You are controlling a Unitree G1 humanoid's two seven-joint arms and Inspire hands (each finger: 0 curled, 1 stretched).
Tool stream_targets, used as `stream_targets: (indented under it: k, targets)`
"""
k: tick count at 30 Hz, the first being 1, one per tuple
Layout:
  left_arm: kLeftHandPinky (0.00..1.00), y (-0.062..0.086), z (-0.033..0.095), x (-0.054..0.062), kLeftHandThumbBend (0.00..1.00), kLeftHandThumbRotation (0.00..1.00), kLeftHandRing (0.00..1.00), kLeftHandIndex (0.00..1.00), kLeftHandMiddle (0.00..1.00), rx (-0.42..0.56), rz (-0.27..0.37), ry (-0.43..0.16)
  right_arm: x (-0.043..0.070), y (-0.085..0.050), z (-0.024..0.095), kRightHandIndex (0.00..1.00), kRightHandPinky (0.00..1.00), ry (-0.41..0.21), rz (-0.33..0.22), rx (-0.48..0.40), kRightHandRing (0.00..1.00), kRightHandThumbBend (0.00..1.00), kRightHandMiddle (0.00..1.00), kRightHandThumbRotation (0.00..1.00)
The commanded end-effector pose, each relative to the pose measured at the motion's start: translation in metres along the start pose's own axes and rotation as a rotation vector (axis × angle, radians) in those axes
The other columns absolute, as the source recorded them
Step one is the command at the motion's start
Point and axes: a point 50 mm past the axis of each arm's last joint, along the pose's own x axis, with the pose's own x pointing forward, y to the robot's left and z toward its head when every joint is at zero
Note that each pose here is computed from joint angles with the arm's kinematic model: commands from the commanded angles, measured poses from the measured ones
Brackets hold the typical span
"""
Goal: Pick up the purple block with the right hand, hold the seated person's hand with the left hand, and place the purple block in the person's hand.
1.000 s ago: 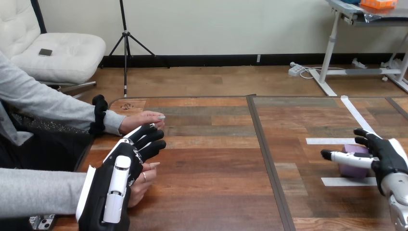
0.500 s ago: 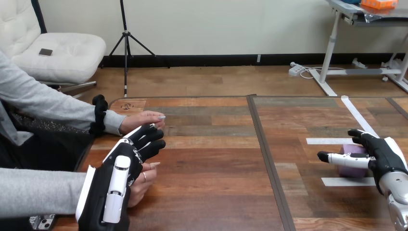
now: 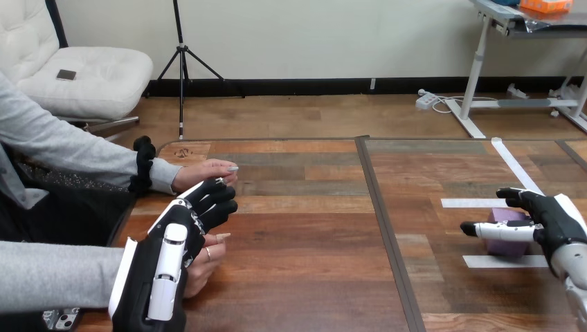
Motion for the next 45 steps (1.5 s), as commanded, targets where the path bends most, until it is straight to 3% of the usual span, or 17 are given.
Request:
stream_targets:
  k: [1, 14, 27, 37, 45]
  targets:
    - [0.82, -0.005, 0.010, 0.014, 0.37, 1.00, 0.77, 0.77, 0.78, -0.018, 0.005, -0.075, 0.002, 0.000, 0.005, 0.81, 0.87, 0.015, 0.015, -0.099, 0.76, 0.92, 0.90, 0.00]
    - [0.81, -0.005, 0.010, 0.014, 0.36, 1.00, 0.77, 0.76, 0.78, -0.024, 0.000, -0.083, 0.003, -0.008, 0.009, 0.76, 0.80, 0.024, 0.031, -0.221, 0.65, 0.88, 0.81, 0.00]
    - [0.82, -0.004, 0.011, 0.013, 0.36, 1.00, 0.78, 0.77, 0.78, -0.023, -0.009, -0.081, 0.003, -0.016, 0.012, 0.75, 0.69, 0.044, 0.065, -0.331, 0.70, 0.88, 0.77, 0.00]
    - [0.82, -0.003, 0.011, 0.014, 0.36, 1.00, 0.78, 0.76, 0.78, -0.017, -0.006, -0.088, 0.004, -0.021, 0.016, 0.74, 0.71, 0.051, 0.074, -0.365, 0.71, 0.88, 0.79, 0.00]
    - [0.80, -0.002, 0.010, 0.015, 0.36, 1.00, 0.77, 0.75, 0.77, -0.011, -0.003, -0.090, 0.004, -0.026, 0.022, 0.72, 0.65, 0.012, 0.062, -0.434, 0.68, 0.91, 0.74, 0.00]
